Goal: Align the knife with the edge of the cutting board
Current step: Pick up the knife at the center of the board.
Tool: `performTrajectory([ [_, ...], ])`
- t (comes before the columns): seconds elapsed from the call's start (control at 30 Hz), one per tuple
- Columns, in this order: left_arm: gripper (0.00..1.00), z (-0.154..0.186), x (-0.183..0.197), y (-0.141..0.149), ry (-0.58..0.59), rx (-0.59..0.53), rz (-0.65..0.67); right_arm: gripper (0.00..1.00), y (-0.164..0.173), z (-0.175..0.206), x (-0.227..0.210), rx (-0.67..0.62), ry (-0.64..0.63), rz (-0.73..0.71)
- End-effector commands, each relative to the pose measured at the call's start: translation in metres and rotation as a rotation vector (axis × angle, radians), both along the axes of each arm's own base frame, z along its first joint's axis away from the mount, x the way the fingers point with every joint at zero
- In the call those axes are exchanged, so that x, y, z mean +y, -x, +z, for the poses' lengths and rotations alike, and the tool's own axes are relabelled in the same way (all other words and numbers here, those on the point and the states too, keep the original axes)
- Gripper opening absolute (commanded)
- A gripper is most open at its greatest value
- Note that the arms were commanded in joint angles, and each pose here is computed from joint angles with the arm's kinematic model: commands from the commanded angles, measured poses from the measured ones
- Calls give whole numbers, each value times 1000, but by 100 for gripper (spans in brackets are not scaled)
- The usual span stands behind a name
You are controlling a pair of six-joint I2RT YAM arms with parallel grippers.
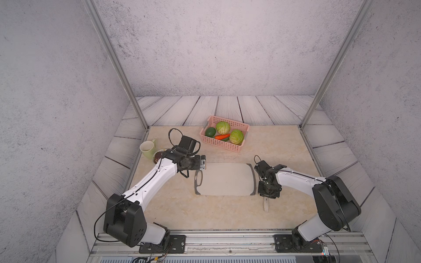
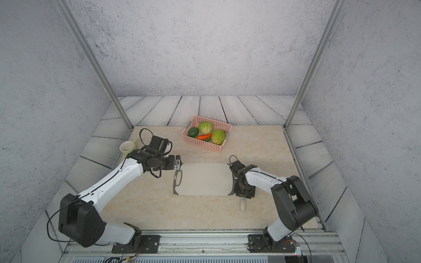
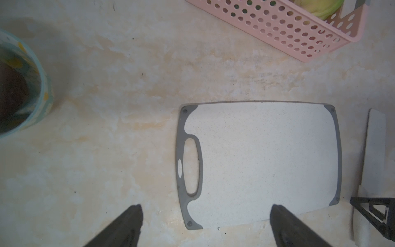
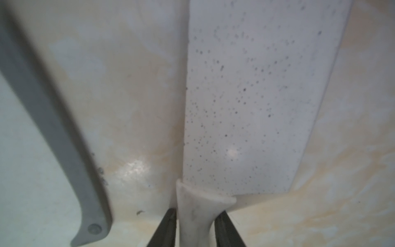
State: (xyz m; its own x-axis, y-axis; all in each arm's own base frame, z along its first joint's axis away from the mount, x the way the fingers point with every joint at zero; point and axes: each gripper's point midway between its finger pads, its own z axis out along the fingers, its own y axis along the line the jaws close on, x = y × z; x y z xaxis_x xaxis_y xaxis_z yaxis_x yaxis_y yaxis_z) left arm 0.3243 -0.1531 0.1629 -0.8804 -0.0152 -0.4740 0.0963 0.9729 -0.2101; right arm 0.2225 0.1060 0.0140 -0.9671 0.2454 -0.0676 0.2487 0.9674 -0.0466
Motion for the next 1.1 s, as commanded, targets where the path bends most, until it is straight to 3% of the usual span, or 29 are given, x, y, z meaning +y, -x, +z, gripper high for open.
performTrajectory([
  [0.0, 98, 6, -5, -2, 6, -10, -19, 30, -2, -2, 1, 3, -1, -28],
  [0.2, 99, 6, -5, -2, 7, -10, -18, 17, -2, -2, -2, 0, 9, -13],
  [0.37, 98, 6, -5, -2, 6, -9, -20, 0, -3, 0, -1, -5, 8, 21],
  [0.73, 98, 4, -5, -2, 3, -4, -19, 0, -15, 15, 0, -60, 13, 118],
  [1.07, 98, 4, -4, -3, 0, -7, -16, 0, -19, 30, -3, -114, 22, 120],
])
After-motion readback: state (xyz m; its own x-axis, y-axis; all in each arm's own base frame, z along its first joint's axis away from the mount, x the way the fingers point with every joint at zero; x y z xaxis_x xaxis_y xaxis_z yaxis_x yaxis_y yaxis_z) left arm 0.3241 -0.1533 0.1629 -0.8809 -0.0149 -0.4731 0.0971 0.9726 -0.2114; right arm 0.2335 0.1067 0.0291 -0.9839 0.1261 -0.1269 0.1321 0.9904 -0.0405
